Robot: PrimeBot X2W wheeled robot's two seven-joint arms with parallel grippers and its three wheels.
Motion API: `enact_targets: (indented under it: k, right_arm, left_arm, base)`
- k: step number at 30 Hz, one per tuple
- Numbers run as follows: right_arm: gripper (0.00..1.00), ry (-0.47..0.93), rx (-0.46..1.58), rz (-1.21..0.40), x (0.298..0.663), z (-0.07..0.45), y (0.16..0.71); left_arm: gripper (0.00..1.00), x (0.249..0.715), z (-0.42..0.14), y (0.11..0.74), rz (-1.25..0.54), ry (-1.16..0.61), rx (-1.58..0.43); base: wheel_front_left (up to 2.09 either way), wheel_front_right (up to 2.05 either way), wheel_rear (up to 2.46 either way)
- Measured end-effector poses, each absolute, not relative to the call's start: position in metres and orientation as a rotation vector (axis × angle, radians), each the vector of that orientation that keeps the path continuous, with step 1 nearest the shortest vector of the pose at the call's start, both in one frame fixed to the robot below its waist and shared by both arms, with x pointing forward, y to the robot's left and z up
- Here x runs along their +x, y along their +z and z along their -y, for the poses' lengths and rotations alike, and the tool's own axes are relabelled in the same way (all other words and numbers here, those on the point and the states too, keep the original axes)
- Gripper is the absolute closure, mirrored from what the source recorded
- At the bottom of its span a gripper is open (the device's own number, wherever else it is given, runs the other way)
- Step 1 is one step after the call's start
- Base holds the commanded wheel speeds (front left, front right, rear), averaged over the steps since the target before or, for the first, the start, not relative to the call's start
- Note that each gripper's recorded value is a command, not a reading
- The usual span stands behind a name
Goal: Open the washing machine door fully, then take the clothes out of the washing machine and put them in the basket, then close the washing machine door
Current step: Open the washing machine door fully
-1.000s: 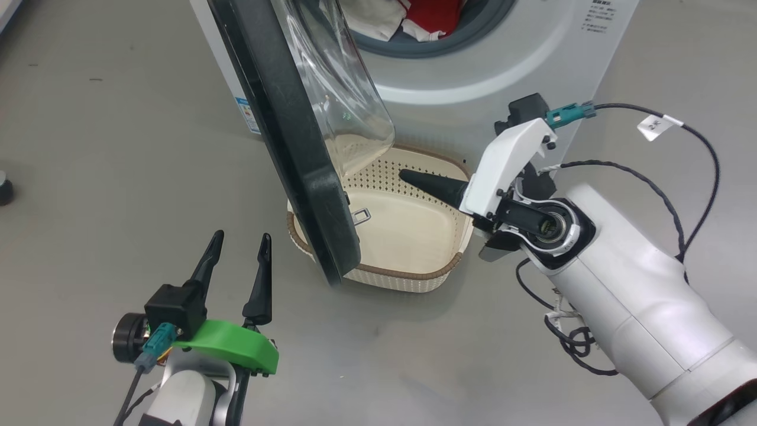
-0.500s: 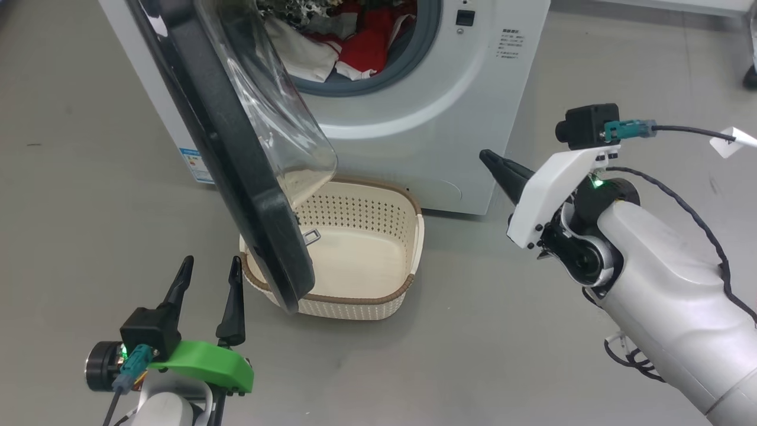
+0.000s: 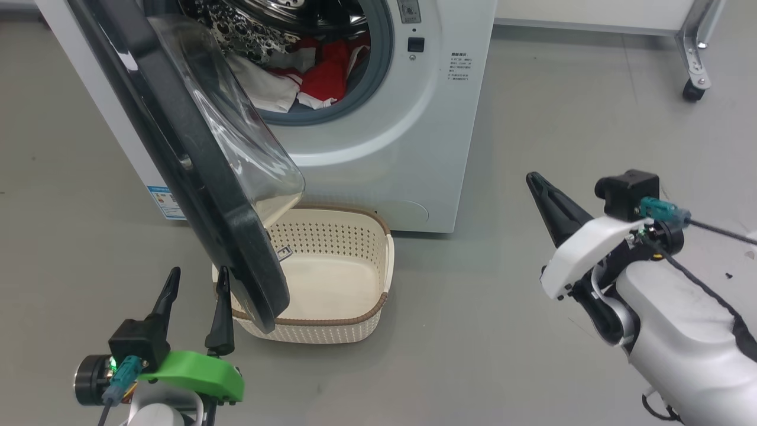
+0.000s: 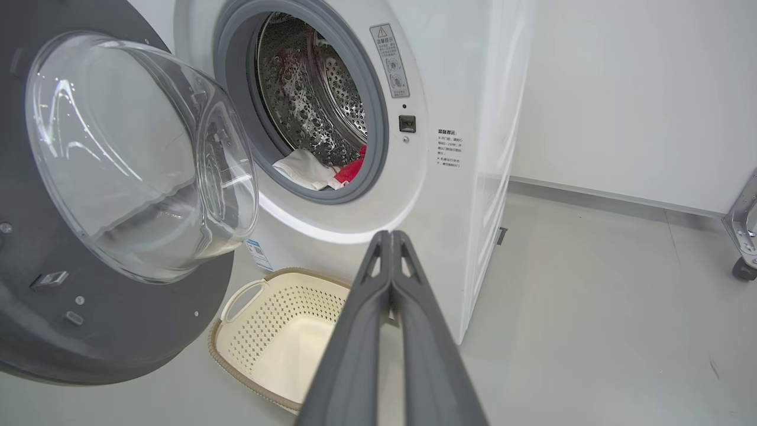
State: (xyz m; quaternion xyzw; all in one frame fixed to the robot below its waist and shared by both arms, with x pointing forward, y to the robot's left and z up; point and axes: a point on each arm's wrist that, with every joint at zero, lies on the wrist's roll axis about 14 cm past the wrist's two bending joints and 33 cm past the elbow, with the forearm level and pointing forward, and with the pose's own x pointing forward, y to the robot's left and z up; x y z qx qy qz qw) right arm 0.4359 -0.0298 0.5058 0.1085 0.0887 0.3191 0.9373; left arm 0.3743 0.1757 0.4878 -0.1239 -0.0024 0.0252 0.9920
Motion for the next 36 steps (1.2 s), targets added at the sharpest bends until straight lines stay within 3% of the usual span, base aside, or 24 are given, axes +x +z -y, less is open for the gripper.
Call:
enact_targets:
  k: [16,26,27,28,29,36]
  right_arm:
    - [1.0,0.478,0.264,-0.198,0.404,0.055,0.478]
    - [1.0,0.383,0.32,-0.08,0.407,0.073,0.506]
    - [0.63,0.377,0.32,-0.081,0.405,0.074,0.505]
    - [0.1,0.367,0.318,-0.078,0.403,0.076,0.504]
    - [0.0,0.359,0.319,-0.072,0.403,0.078,0.505]
    - [0.0,0.334,0.326,-0.058,0.394,0.082,0.503]
  left_arm:
    - [0.0,0.364,-0.182,0.486,0.004,0.073,-0.254]
    - [0.0,0.364,-0.183,0.484,0.0,0.077,-0.254]
    - [0.0,0.365,-0.183,0.484,-0.001,0.076,-0.254]
    - [0.0,0.365,-0.183,0.483,-0.002,0.076,-0.253]
    - [0.0,0.365,-0.182,0.483,-0.003,0.075,-0.252]
    - [0.0,0.366,-0.181,0.482,-0.005,0.069,-0.252]
  base:
    - [0.0,0.0,0.0]
    - [0.0,0.0,0.0]
    - [0.0,0.0,0.0]
    - [0.0,0.0,0.0]
    - [0.0,0.0,0.0]
    - [0.0,0.0,0.0]
